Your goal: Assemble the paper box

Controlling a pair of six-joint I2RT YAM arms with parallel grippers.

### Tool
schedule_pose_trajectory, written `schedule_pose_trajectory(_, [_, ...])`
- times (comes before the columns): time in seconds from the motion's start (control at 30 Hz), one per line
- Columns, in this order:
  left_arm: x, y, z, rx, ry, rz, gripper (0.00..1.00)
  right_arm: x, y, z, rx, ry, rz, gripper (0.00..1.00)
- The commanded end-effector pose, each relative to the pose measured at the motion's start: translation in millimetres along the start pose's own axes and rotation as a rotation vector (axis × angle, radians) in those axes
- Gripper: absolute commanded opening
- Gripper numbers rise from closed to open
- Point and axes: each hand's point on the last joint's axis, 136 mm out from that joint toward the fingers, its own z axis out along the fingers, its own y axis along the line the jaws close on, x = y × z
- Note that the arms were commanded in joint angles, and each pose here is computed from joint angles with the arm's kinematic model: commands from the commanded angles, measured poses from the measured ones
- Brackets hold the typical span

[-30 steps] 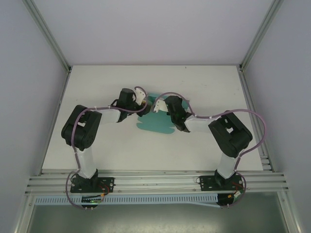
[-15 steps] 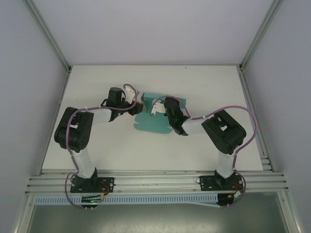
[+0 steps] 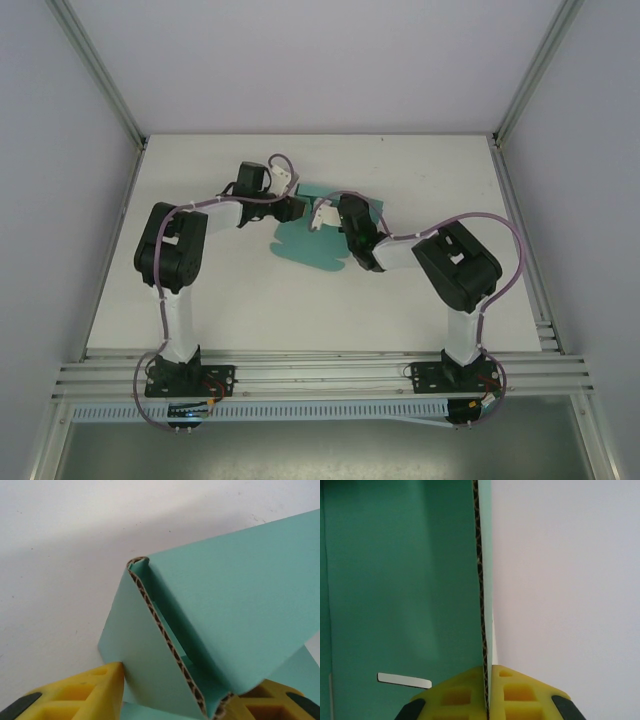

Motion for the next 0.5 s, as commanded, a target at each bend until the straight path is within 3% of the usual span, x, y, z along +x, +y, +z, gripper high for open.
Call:
schedule_pose_trajectory(0.0, [-8, 13, 3, -0.047, -0.001, -0.023, 0.43, 0, 106, -13, -0.341, -0.066, -0.142, 0.00])
schedule_pose_trajectory(0.07, [-15, 18, 2, -0.084, -0.018, -0.046, 0.45, -1, 107, -14, -0.376, -0.072, -0.112, 0.00])
schedule_pose_trajectory(0.13, [-22, 18, 2, -0.093, -0.038, -0.047, 0.56, -3, 110, -17, -0.422, -0.081, -0.087, 0.00])
schedule_pose_trajectory(0.2, [-33, 21, 3, -0.121, -0.070, -0.051, 0.46, -2, 112, -17, -0.439, -0.075, -0.090, 0.00])
schedule_pose_trajectory(0.47, [-59, 3, 22, -0.144, -0.119, 0.048, 0.38, -2, 122, -24, -0.530, -0.065, -0.070, 0.00])
